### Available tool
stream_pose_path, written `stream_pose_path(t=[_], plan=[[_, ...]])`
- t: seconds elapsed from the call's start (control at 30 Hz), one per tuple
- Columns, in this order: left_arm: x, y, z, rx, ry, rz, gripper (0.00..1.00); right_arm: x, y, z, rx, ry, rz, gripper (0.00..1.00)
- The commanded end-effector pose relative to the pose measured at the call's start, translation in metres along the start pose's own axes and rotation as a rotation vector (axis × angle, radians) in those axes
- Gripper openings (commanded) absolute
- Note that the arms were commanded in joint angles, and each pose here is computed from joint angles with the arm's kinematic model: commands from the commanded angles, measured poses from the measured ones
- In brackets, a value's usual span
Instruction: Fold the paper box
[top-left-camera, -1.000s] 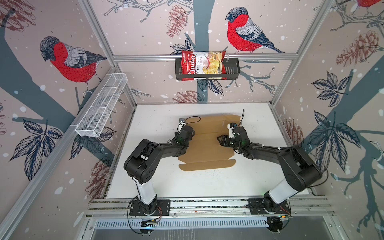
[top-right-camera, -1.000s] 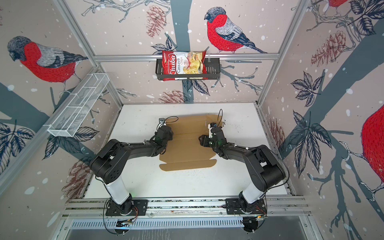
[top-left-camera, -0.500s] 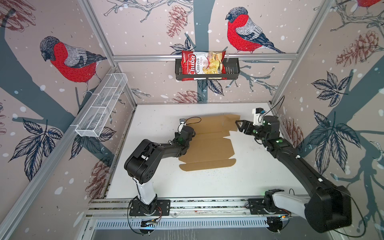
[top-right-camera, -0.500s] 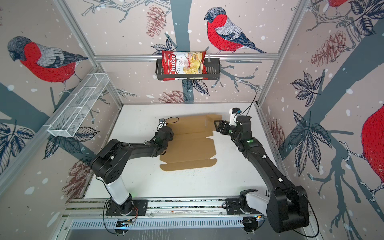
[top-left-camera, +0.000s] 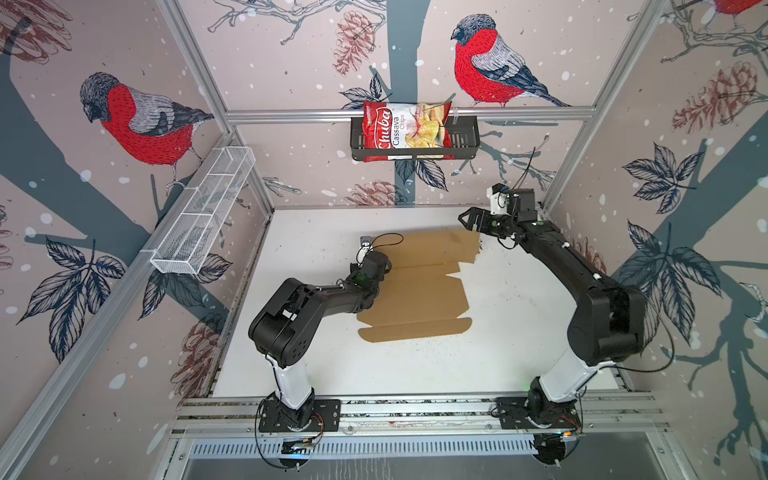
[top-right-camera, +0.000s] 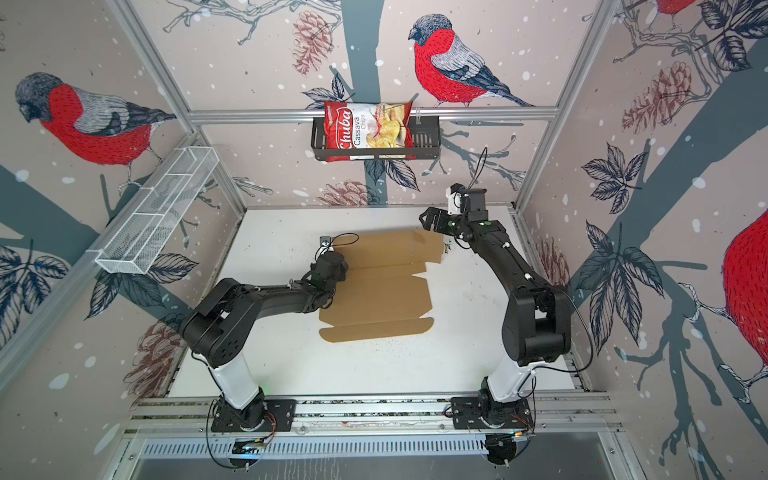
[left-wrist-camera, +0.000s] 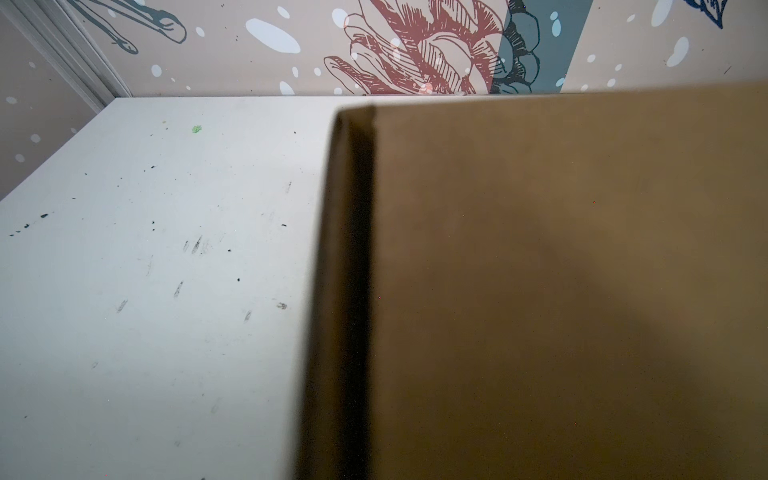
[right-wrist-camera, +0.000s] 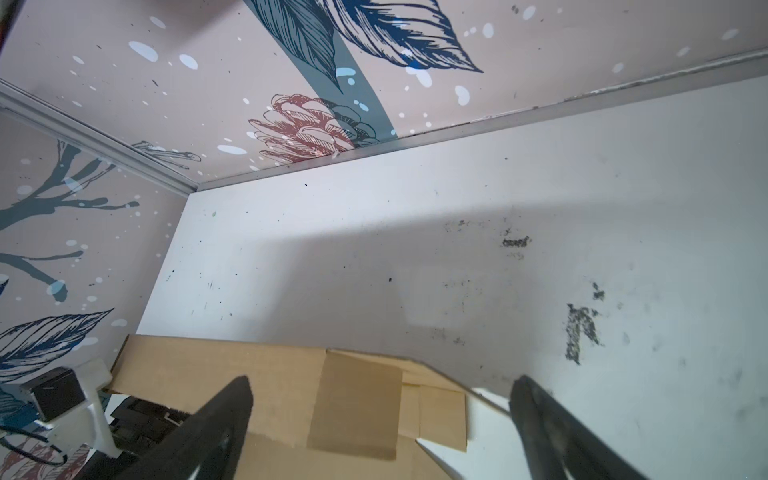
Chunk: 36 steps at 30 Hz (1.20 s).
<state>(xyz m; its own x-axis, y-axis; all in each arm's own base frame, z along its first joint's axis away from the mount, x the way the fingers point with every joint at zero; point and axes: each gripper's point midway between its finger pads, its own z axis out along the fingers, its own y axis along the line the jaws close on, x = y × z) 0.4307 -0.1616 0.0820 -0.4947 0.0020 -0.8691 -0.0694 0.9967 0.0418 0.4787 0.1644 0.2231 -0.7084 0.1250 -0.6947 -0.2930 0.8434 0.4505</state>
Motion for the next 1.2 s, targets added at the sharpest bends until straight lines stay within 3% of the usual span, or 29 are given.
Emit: stream_pose_path(t=[0.0,0.3,0.93,1.17], plan=[[0.041,0.01,-0.002,-0.02,0.158,0.16,0.0,0.01,0.008,0.013,-0.063,0.085,-0.033,0.98],[0.04,0.01,-0.001,-0.025,0.155,0.162,0.0,0.045,0.02,0.031,-0.168,0.221,-0.045,0.94],[0.041,0.015,-0.008,-0.034,0.157,0.142,0.0,0.103,0.048,-0.001,-0.174,0.345,-0.083,0.87],[0.031,0.015,-0.01,-0.038,0.121,0.123,0.0,0.098,0.058,-0.017,-0.18,0.314,-0.087,0.85]])
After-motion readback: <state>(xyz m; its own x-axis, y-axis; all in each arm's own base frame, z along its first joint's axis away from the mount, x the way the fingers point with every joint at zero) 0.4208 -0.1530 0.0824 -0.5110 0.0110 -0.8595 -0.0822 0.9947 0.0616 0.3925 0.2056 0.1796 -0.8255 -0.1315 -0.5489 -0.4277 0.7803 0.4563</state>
